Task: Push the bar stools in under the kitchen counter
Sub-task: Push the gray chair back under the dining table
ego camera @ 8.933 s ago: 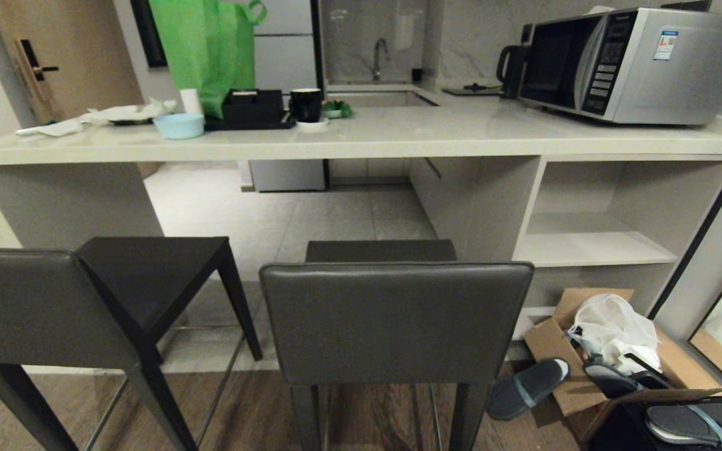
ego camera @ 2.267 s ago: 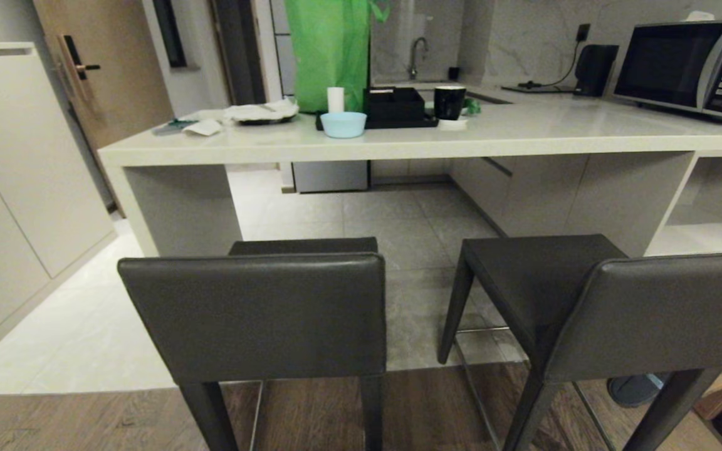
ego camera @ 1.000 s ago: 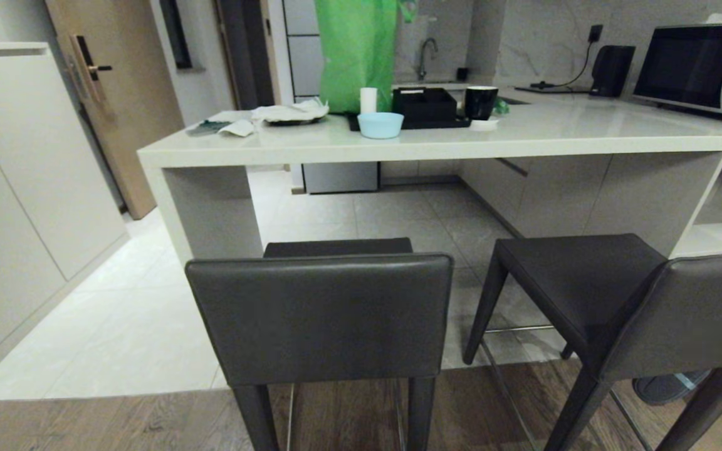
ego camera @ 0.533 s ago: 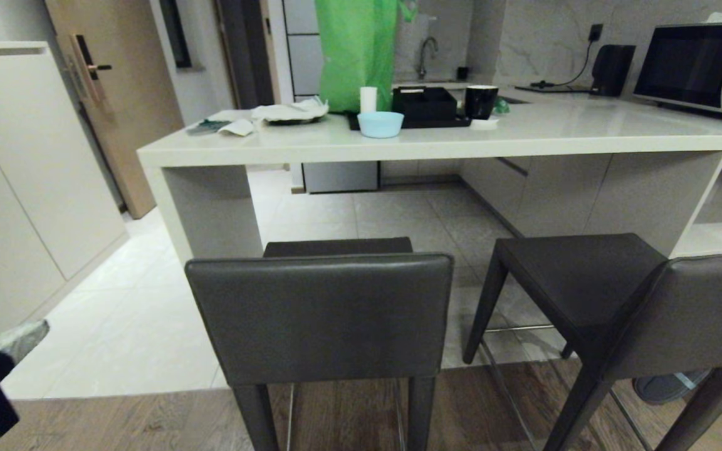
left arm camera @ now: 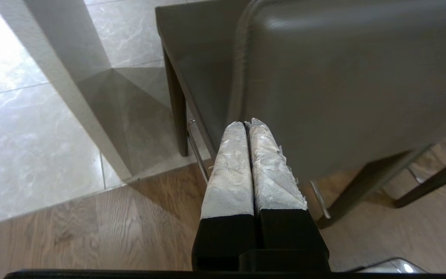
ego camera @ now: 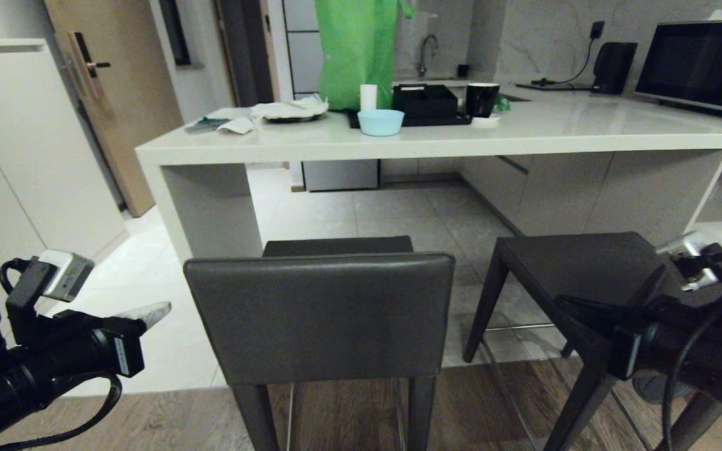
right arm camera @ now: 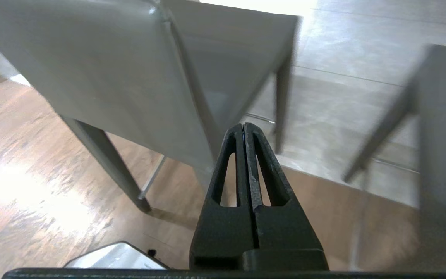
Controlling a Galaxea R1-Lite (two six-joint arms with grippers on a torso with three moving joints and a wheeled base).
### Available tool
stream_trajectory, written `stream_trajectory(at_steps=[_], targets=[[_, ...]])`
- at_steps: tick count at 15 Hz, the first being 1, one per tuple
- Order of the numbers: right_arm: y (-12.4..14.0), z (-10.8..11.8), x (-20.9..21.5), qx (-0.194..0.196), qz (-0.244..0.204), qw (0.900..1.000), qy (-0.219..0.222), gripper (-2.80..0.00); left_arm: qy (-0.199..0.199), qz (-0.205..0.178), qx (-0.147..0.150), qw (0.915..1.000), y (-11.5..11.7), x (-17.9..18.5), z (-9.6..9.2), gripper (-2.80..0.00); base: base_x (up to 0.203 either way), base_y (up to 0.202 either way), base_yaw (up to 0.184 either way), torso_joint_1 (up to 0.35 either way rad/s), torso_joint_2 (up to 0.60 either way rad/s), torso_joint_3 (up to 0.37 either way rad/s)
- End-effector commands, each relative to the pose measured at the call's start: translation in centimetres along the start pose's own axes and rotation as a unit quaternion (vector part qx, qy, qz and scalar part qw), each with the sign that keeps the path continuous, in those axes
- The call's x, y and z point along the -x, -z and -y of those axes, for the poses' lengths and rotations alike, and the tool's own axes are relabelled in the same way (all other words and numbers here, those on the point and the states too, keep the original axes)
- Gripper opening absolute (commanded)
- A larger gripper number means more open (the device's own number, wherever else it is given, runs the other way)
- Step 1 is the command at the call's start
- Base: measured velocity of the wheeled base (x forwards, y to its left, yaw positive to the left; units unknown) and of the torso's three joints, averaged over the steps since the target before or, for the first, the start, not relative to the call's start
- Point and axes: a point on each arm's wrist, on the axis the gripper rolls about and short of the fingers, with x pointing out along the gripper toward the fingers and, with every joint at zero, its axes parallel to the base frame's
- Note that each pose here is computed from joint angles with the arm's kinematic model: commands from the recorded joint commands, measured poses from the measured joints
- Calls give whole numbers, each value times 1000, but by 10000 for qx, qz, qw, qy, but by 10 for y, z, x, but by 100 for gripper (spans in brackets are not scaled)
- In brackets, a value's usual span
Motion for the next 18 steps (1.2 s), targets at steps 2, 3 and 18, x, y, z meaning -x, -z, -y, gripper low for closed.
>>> stream_trajectory(at_steps=[2,3,18], targets=[[23,-5,-52,50,-409,9991,121,-280,51,-150,25,9999,36,-45,-12,-280,0,0,0,0,0,0],[24,-4,-63,123,-347,9990,267,-280,33,-96,4,9999,43,-56,-15,-280,0,0,0,0,0,0],[37,-47,-147,996,-68,9943,380,-280,-210,327,-156,9991,51,-95,-28,-280,0,0,0,0,0,0]])
